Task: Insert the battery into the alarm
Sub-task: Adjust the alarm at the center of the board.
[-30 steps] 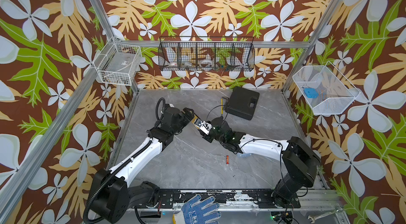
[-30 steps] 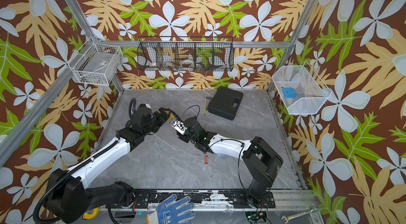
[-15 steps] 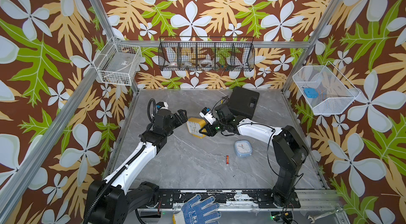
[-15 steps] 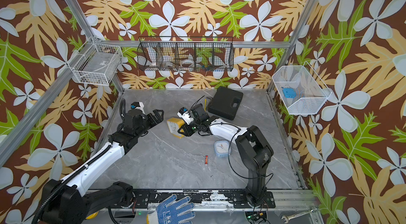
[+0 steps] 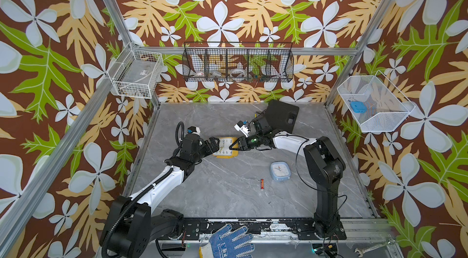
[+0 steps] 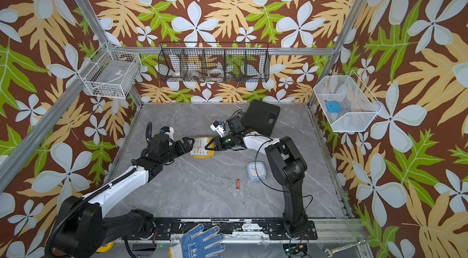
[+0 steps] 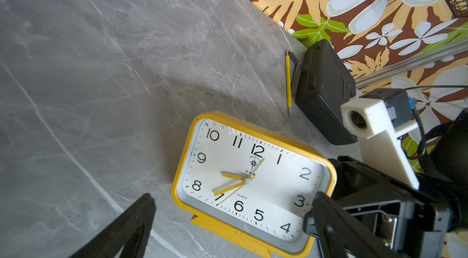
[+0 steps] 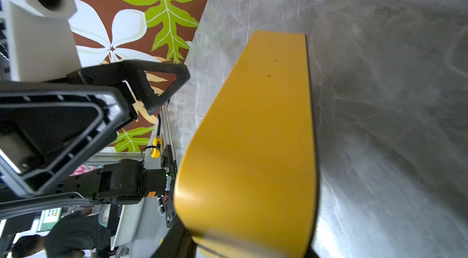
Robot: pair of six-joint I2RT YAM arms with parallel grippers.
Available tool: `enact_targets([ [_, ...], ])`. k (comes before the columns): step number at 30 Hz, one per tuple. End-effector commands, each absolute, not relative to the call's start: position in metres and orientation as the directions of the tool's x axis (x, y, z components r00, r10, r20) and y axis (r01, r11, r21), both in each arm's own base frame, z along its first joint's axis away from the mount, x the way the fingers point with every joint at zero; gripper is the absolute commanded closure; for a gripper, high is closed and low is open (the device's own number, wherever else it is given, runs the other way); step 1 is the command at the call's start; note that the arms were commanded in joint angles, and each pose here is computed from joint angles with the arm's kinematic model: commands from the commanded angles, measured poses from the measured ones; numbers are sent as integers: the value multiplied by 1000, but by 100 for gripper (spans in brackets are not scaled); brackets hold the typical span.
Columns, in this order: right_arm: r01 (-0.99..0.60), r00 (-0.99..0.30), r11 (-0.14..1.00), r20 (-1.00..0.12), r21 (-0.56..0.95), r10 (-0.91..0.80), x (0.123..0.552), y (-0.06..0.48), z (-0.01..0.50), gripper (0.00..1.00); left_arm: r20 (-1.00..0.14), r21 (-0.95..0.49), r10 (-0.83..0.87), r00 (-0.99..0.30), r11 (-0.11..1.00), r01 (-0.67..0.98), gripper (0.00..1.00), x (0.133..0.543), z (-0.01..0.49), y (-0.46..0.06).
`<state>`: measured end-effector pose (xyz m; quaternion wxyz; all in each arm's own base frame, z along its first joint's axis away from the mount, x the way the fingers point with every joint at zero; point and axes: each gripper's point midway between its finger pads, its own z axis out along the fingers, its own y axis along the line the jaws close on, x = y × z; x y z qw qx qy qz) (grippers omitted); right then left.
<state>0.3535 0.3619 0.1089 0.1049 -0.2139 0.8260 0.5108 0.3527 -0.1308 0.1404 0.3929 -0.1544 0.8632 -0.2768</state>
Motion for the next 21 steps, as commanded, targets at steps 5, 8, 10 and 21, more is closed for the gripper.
enact_targets([
  [5, -298, -952, 495, -218, 816, -214, 354, 347, 73, 50, -586, -630, -493, -643, 776, -21, 3, 364, 134, -141],
  [8, -266, -962, 506, -191, 820, -195, 360, 346, 62, 48, -568, -641, -498, -655, 767, -28, 3, 365, 128, -144],
  [10, -245, -969, 526, -180, 814, -171, 367, 343, 55, 46, -562, -648, -502, -657, 761, -28, 3, 365, 126, -145],
  [21, -240, -968, 677, -222, 695, -114, 407, 315, 47, 30, -570, -649, -502, -651, 760, -17, 4, 360, 129, -146],
])
